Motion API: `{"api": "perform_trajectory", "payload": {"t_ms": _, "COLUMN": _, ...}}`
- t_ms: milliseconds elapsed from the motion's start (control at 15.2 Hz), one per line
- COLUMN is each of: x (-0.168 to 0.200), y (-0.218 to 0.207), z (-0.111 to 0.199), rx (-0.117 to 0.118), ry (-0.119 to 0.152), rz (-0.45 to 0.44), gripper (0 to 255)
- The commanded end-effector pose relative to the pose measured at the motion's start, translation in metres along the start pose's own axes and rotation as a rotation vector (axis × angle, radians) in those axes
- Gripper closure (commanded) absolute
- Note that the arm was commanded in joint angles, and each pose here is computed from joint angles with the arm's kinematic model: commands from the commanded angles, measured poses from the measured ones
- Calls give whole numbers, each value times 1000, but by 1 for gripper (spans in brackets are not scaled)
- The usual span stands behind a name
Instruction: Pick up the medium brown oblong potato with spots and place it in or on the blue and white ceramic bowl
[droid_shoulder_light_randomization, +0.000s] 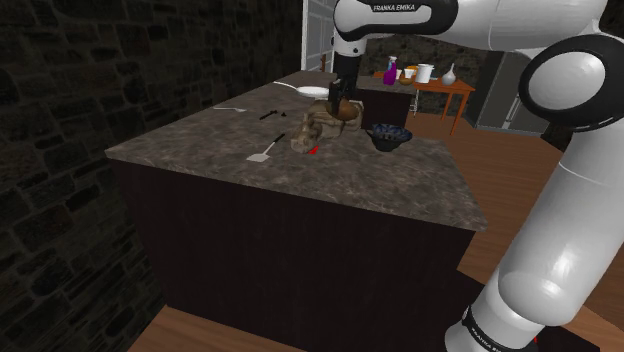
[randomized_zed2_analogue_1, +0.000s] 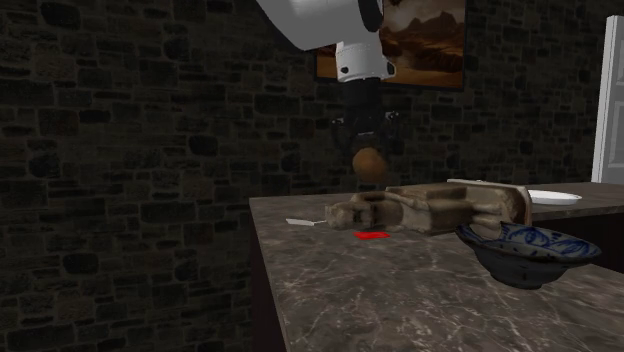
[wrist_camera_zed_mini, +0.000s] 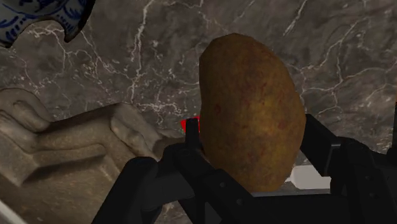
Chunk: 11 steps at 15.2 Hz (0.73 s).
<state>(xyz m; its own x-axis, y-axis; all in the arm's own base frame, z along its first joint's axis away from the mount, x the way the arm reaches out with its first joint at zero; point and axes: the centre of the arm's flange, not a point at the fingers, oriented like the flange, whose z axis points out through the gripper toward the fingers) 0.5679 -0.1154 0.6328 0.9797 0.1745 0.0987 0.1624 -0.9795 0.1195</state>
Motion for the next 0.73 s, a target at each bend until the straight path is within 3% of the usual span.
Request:
{"api": "perform_trajectory", "payload": {"t_ms": 0, "x": -13, "y": 21, "z": 3, "rx": 0, "ry": 0, "rz": -2, "gripper": 255}}
{"api": "perform_trajectory", "payload": {"t_ms": 660, "x": -69, "y": 141, "z": 10, "rx": 0, "ry": 0, "rz": -2, "gripper": 255}}
